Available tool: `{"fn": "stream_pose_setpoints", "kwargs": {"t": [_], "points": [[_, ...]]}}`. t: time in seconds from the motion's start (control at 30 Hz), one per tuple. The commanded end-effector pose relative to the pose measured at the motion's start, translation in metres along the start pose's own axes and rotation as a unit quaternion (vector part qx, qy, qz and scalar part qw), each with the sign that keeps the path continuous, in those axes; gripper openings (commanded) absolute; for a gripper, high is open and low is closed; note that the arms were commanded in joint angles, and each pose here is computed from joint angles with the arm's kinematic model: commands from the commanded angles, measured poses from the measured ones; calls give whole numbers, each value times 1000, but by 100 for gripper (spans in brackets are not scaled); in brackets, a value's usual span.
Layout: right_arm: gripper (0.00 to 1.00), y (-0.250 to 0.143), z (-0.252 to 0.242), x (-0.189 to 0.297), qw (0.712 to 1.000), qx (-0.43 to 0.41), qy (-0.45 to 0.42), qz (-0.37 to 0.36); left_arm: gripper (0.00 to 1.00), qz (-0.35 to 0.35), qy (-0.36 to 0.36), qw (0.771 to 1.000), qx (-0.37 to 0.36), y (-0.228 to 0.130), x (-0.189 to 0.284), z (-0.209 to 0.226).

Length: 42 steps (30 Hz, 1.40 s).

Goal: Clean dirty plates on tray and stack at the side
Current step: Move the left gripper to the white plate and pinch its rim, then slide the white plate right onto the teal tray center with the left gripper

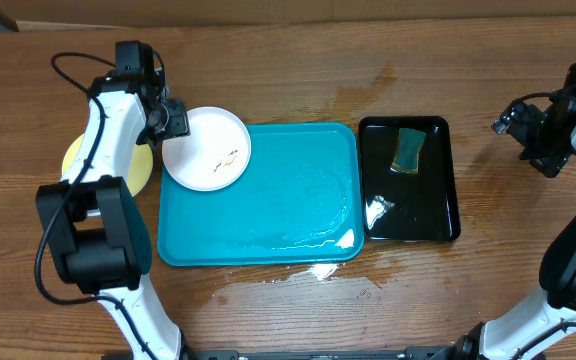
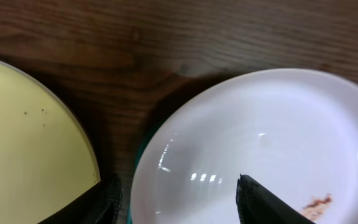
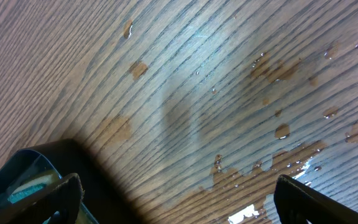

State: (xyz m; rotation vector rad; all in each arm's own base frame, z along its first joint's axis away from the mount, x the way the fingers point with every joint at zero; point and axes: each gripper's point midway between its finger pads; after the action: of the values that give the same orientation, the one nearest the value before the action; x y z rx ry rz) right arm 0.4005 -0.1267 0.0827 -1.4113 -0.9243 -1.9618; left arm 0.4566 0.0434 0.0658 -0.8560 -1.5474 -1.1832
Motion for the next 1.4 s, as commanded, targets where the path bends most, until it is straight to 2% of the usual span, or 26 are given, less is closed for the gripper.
{"fn": "stream_pose_setpoints", "kwargs": {"t": [0.0, 0.1, 0.13, 0.2, 0.33, 0.5, 0.63, 0.83, 1.1, 1.23, 1.27, 1.3, 1.37], "points": [[100, 9, 6, 16, 1000, 2, 8, -24, 60, 17, 7, 1000, -14, -2, -16, 7], [100, 9, 6, 16, 1000, 2, 8, -24, 57, 39, -4, 999, -28, -11, -32, 4], [100, 9, 6, 16, 1000, 2, 8, -24, 54, 47, -3, 998, -28, -14, -37, 4], [100, 9, 6, 16, 1000, 2, 8, -24, 44, 59, -2, 998, -24, -20, -44, 5], [100, 9, 6, 16, 1000, 2, 8, -24, 16, 73, -27, 997, -23, -26, -44, -4], [100, 9, 6, 16, 1000, 2, 8, -24, 7, 77, -46, 996, -26, -29, -33, -14], [100, 9, 6, 16, 1000, 2, 8, -24, 5, 86, -89, 992, -27, -35, -20, -32], [100, 9, 6, 16, 1000, 2, 8, -24, 5, 127, -178, 975, -37, -57, -4, -77], [100, 9, 6, 16, 1000, 2, 8, -24, 4, 180, -170, 969, -21, -95, 3, -129], [100, 9, 6, 16, 1000, 2, 8, -24, 8, 200, -165, 965, -31, -117, 7, -159], [100, 9, 6, 16, 1000, 2, 8, -24, 12, 201, -165, 965, -39, -121, 8, -165], [100, 9, 6, 16, 1000, 2, 8, -24, 22, 202, -165, 964, -48, -125, 9, -170], [100, 9, 6, 16, 1000, 2, 8, -24, 52, 201, -159, 965, -59, -131, 9, -178]]}}
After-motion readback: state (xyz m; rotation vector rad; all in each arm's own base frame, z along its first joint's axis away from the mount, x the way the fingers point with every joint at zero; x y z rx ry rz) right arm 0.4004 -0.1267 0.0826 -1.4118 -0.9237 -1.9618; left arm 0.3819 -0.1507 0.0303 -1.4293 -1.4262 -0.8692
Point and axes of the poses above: each gripper's point midway between its finger pads, its own x axis back along the fingers, its own z axis along the line the jaws close on, y = z × x, and after that the axes turned 4 degrees about x, right-handed
